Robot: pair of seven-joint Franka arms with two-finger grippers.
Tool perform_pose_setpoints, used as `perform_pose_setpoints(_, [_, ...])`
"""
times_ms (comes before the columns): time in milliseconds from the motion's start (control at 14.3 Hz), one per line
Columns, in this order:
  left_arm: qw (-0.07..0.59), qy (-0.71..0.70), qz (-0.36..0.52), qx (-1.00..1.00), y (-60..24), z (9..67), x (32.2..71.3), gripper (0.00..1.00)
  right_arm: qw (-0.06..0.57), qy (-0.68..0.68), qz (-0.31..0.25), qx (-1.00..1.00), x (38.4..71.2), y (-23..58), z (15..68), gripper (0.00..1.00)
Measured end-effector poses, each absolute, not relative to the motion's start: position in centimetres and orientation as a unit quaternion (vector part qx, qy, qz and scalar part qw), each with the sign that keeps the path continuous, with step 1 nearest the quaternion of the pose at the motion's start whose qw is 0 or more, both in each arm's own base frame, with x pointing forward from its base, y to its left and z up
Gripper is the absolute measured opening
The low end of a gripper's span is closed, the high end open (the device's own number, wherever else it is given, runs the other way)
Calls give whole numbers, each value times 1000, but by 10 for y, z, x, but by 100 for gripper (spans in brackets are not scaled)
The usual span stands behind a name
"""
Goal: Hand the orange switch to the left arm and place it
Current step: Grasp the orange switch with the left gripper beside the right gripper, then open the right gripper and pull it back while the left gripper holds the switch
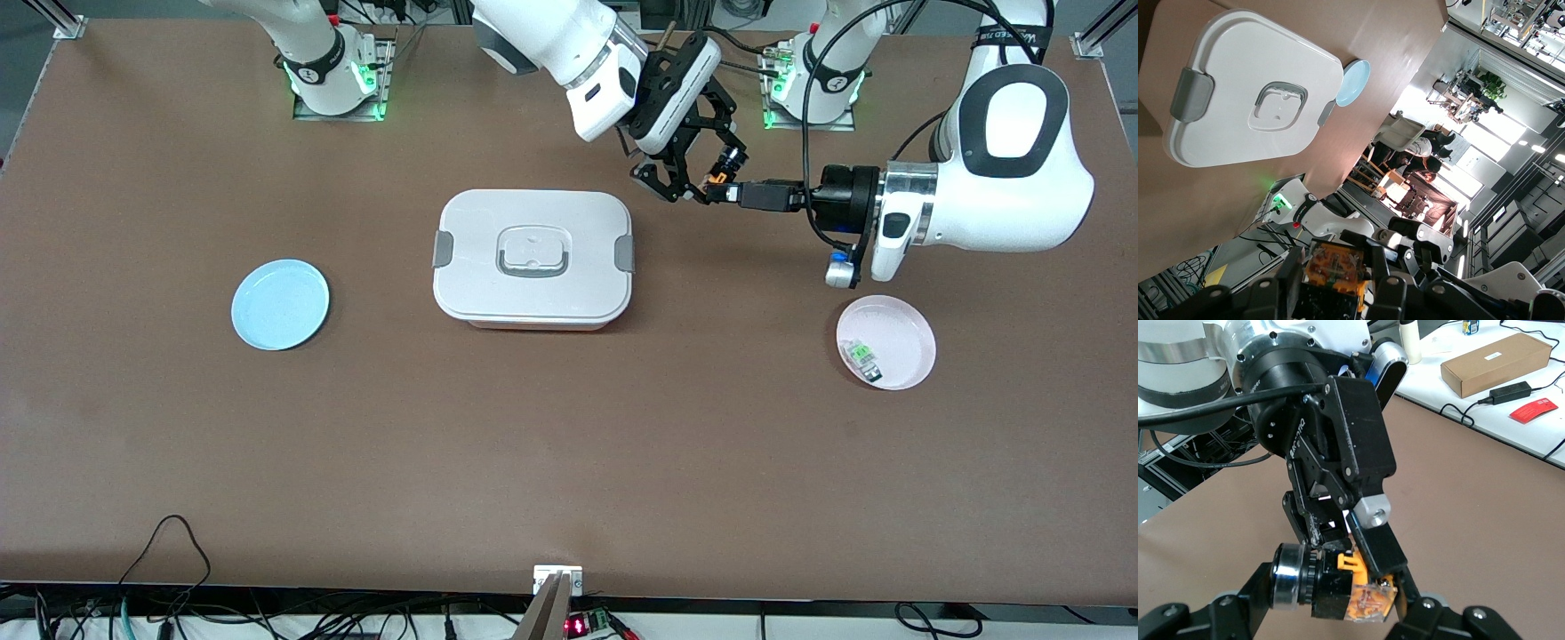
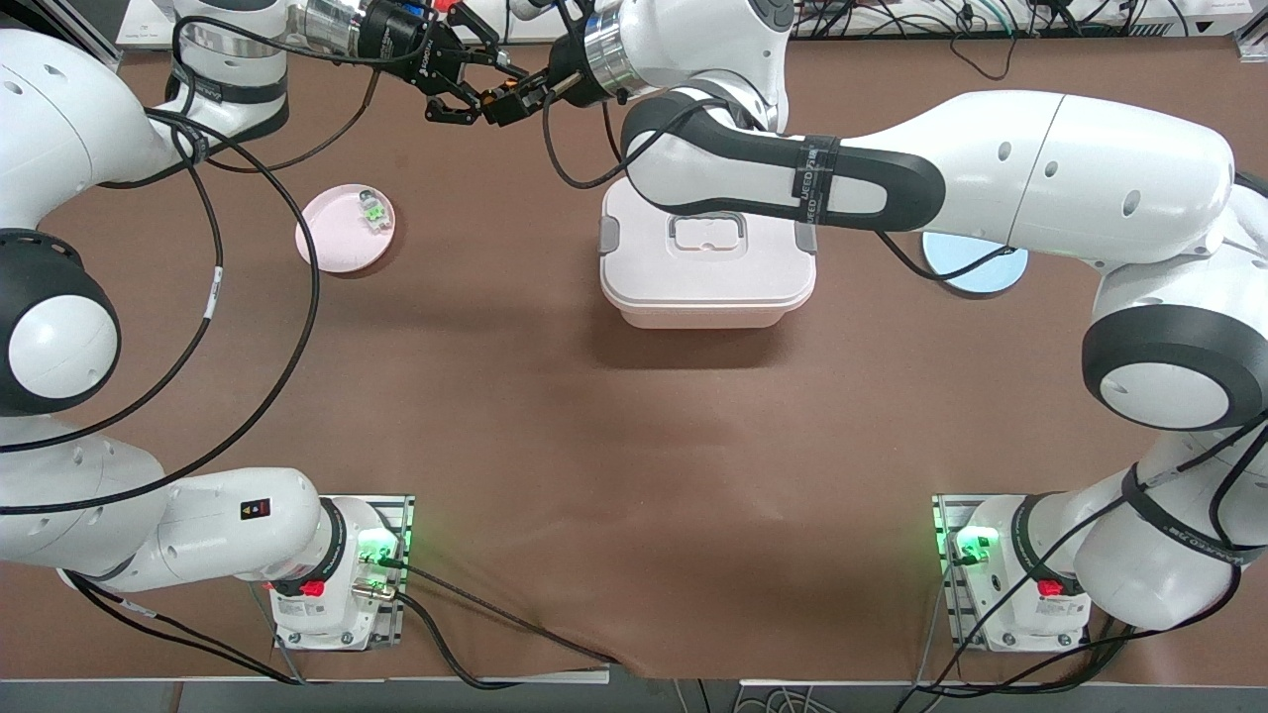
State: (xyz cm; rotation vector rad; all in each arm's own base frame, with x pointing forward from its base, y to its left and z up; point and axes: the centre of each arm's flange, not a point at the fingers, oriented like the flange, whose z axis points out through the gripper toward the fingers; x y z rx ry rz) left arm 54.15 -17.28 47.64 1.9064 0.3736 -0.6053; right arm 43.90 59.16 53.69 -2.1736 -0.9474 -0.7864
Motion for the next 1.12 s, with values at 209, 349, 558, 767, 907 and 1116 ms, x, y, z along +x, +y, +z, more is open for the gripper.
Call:
perform_pose_setpoints(209, [526, 155, -249, 798, -172, 480, 542, 45, 318, -359, -302, -824, 439, 592, 540, 77])
perform_pose_setpoints(349, [527, 155, -246, 799, -171, 484, 542, 45, 320, -358, -306, -822, 439, 592, 542, 77])
perform_pose_setpoints(558, [528, 161, -241, 798, -162, 488, 544, 45, 317, -358, -307, -823, 440, 591, 541, 90])
perform_pose_setpoints(767, [530, 169, -234, 797, -149, 491, 547, 45, 315, -358, -306, -824, 443, 591, 538, 100])
perform_pose_setpoints(907, [531, 172, -232, 797, -145, 491, 548, 45, 315, -358, -306, -824, 443, 591, 537, 100])
perform_pose_setpoints(1116, [523, 179, -225, 802, -131, 489, 550, 45, 313, -356, -305, -826, 447, 588, 535, 100])
